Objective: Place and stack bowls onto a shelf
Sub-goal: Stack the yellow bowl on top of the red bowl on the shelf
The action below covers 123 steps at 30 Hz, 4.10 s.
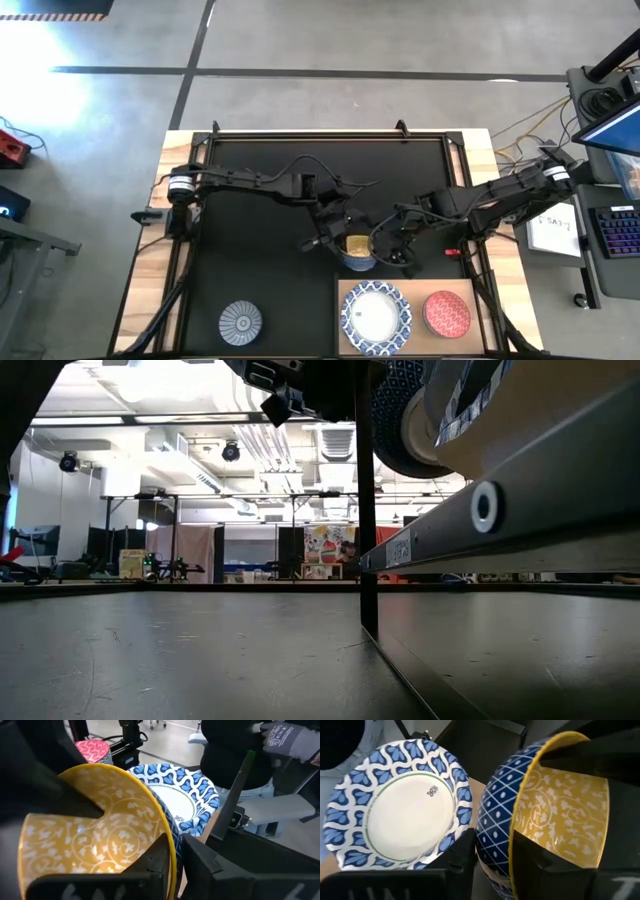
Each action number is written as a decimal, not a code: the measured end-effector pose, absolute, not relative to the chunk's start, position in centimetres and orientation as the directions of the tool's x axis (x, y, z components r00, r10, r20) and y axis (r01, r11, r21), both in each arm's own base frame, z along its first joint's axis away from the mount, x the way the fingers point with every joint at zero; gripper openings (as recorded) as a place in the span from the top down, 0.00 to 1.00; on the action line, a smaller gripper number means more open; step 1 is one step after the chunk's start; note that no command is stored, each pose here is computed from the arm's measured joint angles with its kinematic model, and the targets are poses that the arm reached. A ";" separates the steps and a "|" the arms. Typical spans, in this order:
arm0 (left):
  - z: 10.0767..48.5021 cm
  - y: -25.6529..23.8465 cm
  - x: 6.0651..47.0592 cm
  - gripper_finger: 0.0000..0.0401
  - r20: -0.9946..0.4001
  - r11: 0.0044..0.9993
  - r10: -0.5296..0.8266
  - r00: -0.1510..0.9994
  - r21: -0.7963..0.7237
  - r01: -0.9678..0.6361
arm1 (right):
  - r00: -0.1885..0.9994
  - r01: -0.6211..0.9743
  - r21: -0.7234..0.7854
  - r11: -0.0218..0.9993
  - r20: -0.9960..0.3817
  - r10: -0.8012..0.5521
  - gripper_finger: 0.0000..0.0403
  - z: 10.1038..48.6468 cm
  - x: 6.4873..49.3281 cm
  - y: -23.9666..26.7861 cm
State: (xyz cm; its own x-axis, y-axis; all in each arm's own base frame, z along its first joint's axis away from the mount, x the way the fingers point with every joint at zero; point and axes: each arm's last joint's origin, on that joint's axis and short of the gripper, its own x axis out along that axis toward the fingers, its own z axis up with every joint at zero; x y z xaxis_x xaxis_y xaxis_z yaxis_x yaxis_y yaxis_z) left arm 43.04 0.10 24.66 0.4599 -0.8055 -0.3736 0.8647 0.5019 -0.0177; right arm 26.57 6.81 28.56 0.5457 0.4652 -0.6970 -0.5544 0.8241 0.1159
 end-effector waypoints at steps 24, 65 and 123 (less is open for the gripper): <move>25.6 1.8 43.6 0.52 -0.343 0.557 -0.768 0.541 0.060 0.828 | 0.486 -0.526 0.242 0.816 -0.701 0.522 0.97 28.1 26.5 6.3; 25.3 7.1 44.0 0.46 -0.506 0.929 -0.280 0.816 0.071 0.363 | 0.258 0.472 0.616 0.631 -0.781 0.569 0.97 32.7 20.1 10.7; 25.1 7.2 43.9 0.46 -0.532 0.956 -0.234 0.814 0.029 0.294 | -0.005 0.663 0.281 0.694 -0.925 0.379 0.88 30.0 20.1 22.2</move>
State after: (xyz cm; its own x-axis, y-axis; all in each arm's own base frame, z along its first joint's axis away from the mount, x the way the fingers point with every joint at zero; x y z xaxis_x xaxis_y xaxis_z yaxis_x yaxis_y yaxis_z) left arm 43.94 7.20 25.06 0.8141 -0.2339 -0.5315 0.2935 0.9555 0.0290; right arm 20.11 22.16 29.95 -0.0055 0.3794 -0.9252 0.6634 0.6937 0.2805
